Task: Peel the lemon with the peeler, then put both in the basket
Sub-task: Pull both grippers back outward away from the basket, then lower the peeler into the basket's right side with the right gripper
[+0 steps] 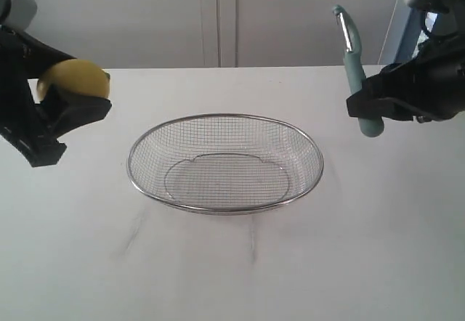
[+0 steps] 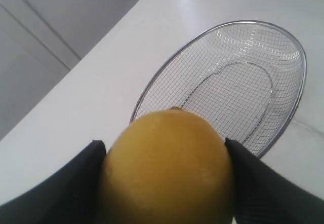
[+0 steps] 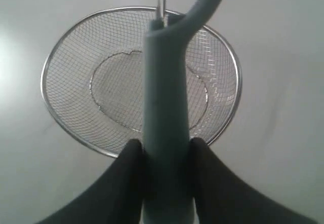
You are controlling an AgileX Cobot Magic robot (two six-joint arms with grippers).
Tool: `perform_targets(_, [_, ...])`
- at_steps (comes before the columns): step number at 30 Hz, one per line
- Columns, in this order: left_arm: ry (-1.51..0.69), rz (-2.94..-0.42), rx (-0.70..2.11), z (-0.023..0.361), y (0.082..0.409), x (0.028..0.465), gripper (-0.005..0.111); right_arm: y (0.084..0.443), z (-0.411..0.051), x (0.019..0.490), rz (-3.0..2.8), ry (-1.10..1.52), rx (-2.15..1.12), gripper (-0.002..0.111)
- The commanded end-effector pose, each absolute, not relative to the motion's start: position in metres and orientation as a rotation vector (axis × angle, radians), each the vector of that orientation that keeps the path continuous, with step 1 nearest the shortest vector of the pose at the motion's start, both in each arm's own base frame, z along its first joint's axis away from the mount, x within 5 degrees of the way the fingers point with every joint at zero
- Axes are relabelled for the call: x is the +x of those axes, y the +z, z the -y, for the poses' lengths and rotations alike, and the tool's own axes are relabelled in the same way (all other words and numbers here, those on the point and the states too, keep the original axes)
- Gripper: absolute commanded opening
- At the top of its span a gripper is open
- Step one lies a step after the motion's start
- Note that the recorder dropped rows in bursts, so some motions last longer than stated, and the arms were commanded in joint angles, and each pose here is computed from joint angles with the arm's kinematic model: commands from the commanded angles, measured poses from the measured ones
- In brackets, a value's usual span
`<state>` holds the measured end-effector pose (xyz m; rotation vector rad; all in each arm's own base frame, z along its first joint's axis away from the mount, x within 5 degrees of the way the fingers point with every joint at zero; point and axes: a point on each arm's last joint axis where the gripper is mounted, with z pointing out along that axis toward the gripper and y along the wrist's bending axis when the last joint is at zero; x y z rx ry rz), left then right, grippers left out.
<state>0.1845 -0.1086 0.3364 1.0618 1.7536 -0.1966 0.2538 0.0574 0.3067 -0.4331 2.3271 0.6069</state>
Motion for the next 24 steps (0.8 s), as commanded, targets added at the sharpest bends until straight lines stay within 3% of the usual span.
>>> perform_targets(1, [-0.241, -1.866, 0.891, 0.093, 0.338, 0.189, 0.000, 0.322, -0.066, 0.260, -2.299, 0.435, -0.491, 0.000])
perform_targets(8, [-0.325, -2.105, 0.555, 0.066, 0.327, 0.201, 0.000, 0.316, -0.104, 0.272, -2.342, 0.192, -0.672, 0.000])
perform_targets(24, [-0.306, -2.091, 0.558, 0.065, 0.329, 0.201, 0.000, 0.257, -0.162, 0.330, -2.294, 0.186, -0.734, 0.000])
